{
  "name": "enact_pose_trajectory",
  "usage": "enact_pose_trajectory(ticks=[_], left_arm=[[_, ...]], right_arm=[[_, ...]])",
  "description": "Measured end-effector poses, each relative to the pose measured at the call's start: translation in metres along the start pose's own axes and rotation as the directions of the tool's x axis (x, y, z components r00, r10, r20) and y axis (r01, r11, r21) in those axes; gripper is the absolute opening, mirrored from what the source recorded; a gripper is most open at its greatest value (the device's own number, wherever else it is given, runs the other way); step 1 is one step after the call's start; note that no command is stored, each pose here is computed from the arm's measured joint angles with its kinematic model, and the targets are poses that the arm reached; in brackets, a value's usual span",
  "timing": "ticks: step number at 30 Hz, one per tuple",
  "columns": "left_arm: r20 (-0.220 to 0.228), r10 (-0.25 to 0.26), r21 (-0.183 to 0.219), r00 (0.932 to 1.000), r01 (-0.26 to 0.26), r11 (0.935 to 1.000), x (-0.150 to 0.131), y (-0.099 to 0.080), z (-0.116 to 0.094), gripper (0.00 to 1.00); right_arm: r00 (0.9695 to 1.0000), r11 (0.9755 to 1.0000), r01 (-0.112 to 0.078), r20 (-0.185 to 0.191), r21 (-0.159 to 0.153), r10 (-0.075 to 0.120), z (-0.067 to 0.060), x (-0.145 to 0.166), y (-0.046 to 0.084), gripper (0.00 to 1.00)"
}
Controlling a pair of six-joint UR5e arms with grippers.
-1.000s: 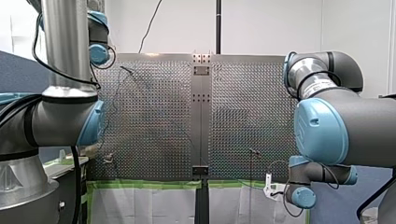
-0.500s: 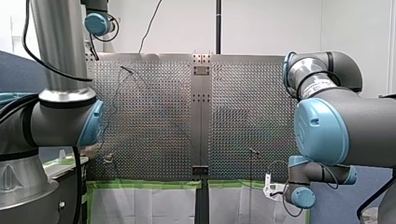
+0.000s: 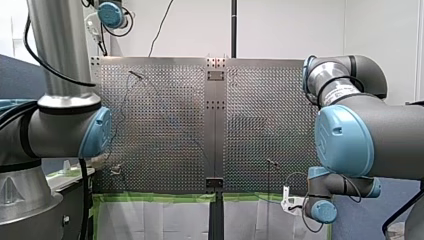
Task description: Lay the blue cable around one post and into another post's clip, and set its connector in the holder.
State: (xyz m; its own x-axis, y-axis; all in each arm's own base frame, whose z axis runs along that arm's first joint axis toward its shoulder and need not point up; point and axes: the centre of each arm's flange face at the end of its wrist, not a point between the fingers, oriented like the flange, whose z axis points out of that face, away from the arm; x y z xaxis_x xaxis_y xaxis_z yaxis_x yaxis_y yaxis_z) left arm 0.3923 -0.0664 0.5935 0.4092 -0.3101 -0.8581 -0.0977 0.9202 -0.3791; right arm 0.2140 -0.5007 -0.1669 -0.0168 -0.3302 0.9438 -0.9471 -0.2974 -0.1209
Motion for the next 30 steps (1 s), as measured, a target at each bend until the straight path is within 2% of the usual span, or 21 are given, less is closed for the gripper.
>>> enact_pose_trajectory(ticks=[5,10,15,22,30], left_arm=[[-0.077,0.038,-0.021,0.9963,-0.040,0.9990,0.024,-0.003,-0.001,0.98],[-0.152,0.077,-0.041,0.9854,-0.084,0.9956,0.048,-0.006,-0.005,0.98],[-0.185,0.102,-0.045,0.9774,-0.113,0.9926,0.049,-0.016,-0.019,0.98],[-0.266,0.117,-0.026,0.9569,-0.128,0.9914,0.063,-0.029,-0.034,0.98],[-0.329,0.129,-0.035,0.9354,-0.149,0.9882,0.065,-0.028,-0.045,0.98]], right_arm=[[1.0000,1.0000,0.000,0.001,0.001,0.000,0.000,0.000,-0.001,0.00],[1.0000,1.0000,0.001,0.001,0.003,-0.001,0.000,0.000,-0.002,0.00],[1.0000,1.0000,0.002,0.001,0.002,-0.002,0.000,0.000,-0.003,0.00],[1.0000,1.0000,0.004,0.000,0.005,-0.004,0.001,0.000,-0.005,0.00],[1.0000,1.0000,0.005,-0.002,0.007,-0.005,0.002,0.000,-0.006,0.00]])
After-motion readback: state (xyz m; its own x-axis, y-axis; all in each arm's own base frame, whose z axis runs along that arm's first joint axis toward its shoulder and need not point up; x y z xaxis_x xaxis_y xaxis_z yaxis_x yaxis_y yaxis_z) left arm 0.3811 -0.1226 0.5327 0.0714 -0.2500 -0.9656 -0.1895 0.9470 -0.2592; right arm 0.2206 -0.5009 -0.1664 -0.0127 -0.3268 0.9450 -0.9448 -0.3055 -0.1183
